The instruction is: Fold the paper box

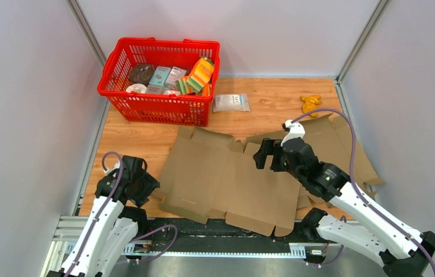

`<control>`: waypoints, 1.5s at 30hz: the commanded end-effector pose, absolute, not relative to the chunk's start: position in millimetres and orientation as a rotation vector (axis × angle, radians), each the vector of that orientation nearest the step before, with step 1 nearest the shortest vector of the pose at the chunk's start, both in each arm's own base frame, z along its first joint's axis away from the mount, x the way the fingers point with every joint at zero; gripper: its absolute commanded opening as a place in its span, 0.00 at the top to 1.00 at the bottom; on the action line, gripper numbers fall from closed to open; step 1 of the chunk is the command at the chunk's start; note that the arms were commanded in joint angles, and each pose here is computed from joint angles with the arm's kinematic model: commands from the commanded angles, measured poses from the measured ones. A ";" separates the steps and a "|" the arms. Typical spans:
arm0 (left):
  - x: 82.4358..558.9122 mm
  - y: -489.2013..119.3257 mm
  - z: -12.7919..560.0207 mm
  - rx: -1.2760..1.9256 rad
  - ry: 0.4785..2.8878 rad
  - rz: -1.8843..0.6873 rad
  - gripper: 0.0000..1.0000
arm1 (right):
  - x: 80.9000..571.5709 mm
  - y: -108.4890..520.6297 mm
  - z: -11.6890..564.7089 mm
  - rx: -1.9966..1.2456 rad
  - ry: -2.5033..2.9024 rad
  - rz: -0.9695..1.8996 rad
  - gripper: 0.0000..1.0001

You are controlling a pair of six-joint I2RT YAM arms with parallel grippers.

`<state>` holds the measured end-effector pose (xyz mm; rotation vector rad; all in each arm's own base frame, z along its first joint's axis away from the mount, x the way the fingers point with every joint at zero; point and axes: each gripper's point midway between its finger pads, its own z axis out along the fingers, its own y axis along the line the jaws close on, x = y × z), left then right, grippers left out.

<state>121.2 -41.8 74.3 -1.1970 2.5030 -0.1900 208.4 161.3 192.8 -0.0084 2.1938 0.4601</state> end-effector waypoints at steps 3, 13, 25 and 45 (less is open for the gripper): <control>123.6 -60.9 39.0 -1.353 2.482 -0.326 0.30 | 213.9 192.0 215.7 -0.039 2.087 0.660 0.00; 150.1 -45.9 42.0 -1.306 2.356 -0.272 0.63 | 208.6 178.7 206.7 -0.028 2.095 0.615 0.00; 165.9 -70.1 172.3 -0.497 2.171 -0.558 1.00 | 226.0 227.2 249.5 -0.512 2.041 0.601 0.00; 126.0 -105.8 305.6 0.196 1.793 -0.709 1.00 | 247.6 321.2 357.0 -0.989 1.734 0.812 0.00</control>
